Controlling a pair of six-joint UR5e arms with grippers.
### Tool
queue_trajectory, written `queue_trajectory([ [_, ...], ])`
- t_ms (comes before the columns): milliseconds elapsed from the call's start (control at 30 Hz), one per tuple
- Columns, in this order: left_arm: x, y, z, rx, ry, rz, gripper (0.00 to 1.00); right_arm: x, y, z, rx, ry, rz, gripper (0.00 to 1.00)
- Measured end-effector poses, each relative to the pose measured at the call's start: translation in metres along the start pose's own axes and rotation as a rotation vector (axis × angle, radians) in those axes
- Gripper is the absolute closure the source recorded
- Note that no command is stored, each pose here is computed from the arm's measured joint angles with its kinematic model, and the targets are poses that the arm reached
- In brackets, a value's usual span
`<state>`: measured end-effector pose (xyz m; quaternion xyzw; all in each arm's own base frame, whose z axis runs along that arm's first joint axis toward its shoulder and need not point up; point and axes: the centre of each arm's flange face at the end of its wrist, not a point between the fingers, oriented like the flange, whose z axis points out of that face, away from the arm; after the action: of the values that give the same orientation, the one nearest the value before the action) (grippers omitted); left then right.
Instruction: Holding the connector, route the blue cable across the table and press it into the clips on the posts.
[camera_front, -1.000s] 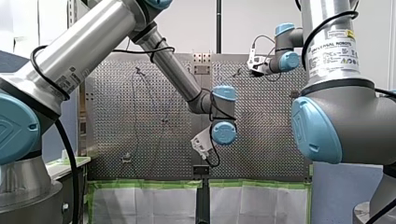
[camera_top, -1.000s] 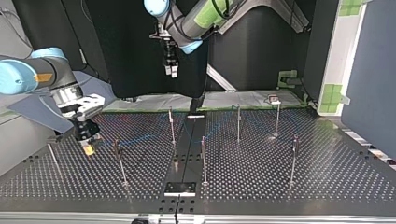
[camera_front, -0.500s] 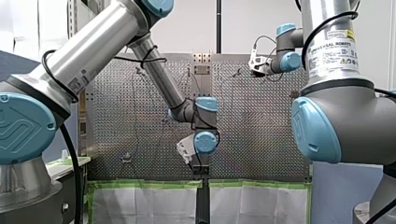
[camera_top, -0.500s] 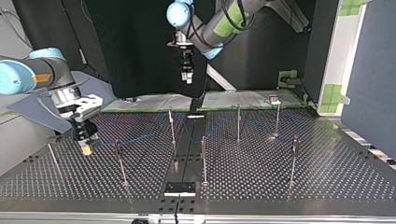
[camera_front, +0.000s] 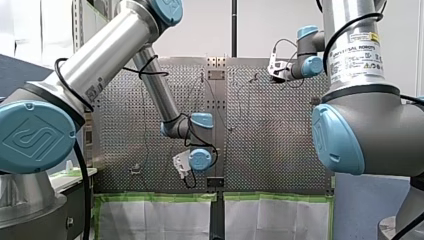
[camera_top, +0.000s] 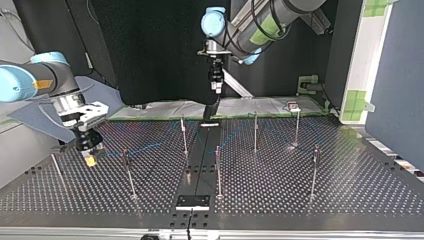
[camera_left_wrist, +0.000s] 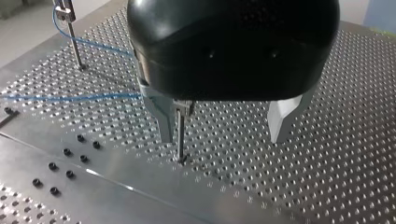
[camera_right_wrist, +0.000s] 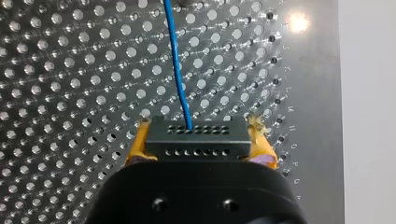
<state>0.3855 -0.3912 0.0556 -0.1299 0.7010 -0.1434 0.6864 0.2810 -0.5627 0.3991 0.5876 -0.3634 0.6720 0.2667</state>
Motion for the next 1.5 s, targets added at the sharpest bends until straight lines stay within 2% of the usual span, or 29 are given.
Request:
queue_trajectory([
  [400, -0.002, 0.054, 0.007, -0.005, -0.001, 0.026, 0.02, -0.001, 0.001, 0.0, -0.001, -0.004, 0.001, 1.0],
  [700, -0.007, 0.094, 0.007, -0.056, -0.019, 0.055, 0.02, -0.001, 0.001, 0.0, -0.006, -0.004, 0.001, 1.0],
  [867, -0.008, 0.099, 0.007, -0.064, -0.022, 0.056, 0.02, -0.001, 0.001, 0.0, -0.007, -0.004, 0.001, 1.0],
  [1500, -0.008, 0.1, 0.007, -0.065, -0.023, 0.056, 0.02, -0.001, 0.001, 0.0, -0.007, -0.004, 0.0, 1.0],
])
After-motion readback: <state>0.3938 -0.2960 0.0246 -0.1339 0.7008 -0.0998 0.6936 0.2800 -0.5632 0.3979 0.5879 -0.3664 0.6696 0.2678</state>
